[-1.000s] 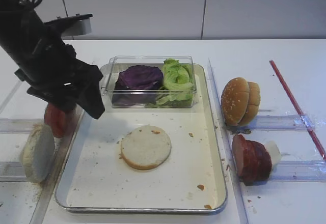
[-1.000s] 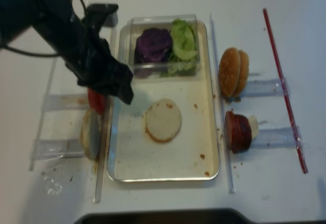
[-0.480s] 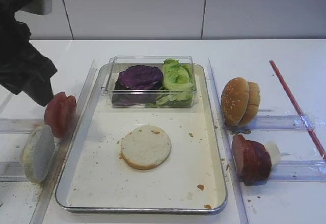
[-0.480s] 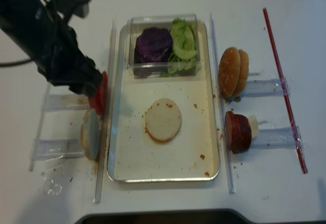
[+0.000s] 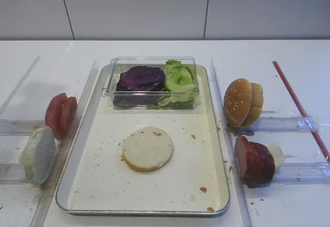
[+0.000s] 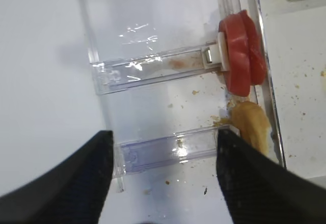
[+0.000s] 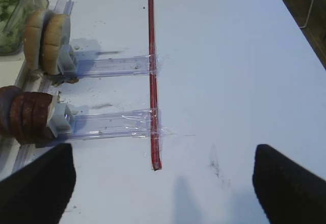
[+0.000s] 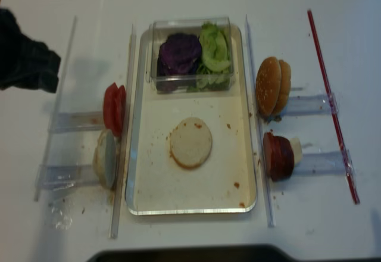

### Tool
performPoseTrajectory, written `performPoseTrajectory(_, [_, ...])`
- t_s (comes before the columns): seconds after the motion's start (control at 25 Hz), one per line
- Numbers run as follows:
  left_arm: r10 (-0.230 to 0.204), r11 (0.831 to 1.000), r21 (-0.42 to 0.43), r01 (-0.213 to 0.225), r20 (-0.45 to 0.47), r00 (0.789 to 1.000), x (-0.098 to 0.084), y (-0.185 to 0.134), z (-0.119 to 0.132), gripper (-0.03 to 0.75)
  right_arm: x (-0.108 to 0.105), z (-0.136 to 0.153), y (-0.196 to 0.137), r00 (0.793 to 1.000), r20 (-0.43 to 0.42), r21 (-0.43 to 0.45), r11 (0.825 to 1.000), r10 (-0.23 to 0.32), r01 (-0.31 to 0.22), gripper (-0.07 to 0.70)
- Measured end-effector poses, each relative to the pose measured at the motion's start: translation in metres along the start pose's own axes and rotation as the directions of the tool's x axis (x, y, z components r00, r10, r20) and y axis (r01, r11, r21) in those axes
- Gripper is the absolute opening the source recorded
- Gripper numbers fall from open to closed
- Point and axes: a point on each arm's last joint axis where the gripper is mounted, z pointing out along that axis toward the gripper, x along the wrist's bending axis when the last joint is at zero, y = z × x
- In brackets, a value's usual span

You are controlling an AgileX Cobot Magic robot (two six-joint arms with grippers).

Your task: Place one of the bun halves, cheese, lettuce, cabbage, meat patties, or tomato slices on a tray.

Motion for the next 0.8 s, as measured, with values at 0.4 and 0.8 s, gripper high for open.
performPoseTrajectory(0.4, [-0.006,0.982,-0.19,0.0,-0.032,0.999,-0.006,-0.034,-0.061,0.403,0.0,0.0,0.0,1.0,0.0,0.0,1.0,0.0,0.0,0.692])
performPoseTrajectory(0.8, [-0.003,0.944,-0.33,-0.019,-0.065,0.998,-0.014,-0.067,-0.101,0.403,0.0,0.0,0.0,1.0,0.0,0.0,1.0,0.0,0.0,0.692])
